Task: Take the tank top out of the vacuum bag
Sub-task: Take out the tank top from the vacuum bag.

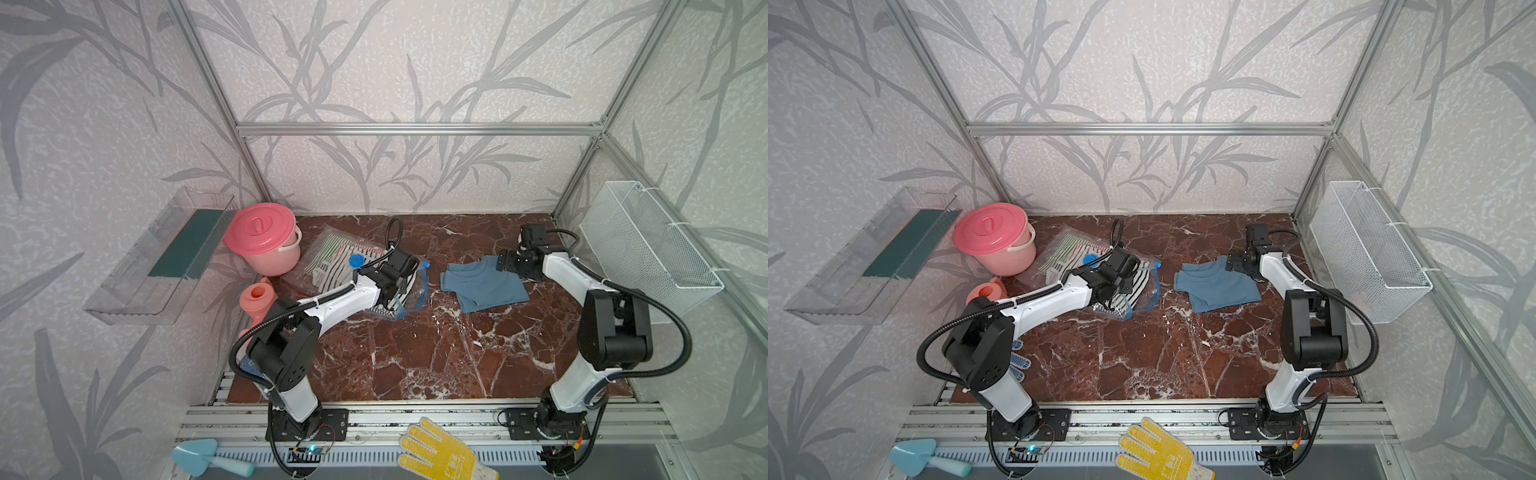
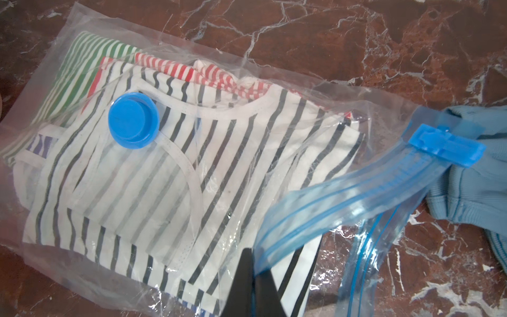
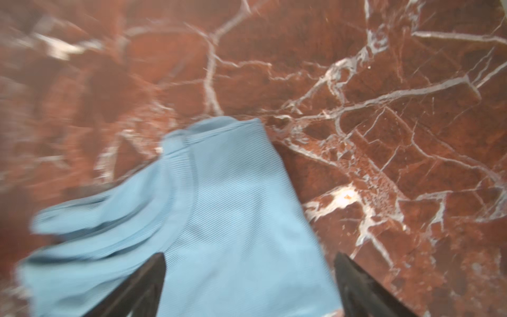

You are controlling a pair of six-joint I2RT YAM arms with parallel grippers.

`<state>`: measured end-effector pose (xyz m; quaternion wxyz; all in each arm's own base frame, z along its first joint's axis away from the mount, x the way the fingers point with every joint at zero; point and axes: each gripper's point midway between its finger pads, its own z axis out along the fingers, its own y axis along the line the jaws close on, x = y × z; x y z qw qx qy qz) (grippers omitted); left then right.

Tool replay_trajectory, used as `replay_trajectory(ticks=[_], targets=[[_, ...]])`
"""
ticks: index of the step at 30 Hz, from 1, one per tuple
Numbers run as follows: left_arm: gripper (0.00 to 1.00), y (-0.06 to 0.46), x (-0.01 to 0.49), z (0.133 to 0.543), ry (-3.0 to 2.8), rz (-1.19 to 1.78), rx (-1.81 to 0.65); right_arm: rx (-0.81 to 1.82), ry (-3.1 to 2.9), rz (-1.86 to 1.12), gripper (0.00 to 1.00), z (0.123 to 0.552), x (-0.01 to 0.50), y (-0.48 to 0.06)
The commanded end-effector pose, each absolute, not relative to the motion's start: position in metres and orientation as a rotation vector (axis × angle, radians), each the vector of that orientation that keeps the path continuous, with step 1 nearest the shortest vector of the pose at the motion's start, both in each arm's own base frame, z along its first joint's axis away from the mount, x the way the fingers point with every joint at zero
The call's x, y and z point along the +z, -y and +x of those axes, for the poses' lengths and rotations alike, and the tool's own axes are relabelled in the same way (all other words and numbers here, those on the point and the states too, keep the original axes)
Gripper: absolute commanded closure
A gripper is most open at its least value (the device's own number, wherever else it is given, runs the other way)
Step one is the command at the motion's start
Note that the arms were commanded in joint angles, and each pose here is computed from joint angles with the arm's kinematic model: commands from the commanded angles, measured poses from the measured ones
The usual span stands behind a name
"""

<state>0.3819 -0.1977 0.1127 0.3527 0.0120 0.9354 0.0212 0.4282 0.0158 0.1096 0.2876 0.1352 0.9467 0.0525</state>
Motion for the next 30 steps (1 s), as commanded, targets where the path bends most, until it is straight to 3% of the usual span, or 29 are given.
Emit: replay_trajectory(ticks=[1,13,25,30], targets=[[1.00,0.197,0.125,0.382,-2.376,0.053,0.055,0.342,-2.459,0.294,0.02,0.421,0.133,-0.054],[1.00,0.195,0.118,0.381,-2.353,0.046,0.069,0.452,-2.407,0.036,0.01,0.363,0.162,-0.155],[1.00,0.209,0.126,0.379,-2.353,0.024,-0.042,0.761,-2.335,0.089,0.01,0.337,0.166,-0.205],[1.00,0.213,0.126,0.373,-2.357,0.029,-0.064,1.006,-2.343,0.060,0.01,0.323,0.160,-0.239]])
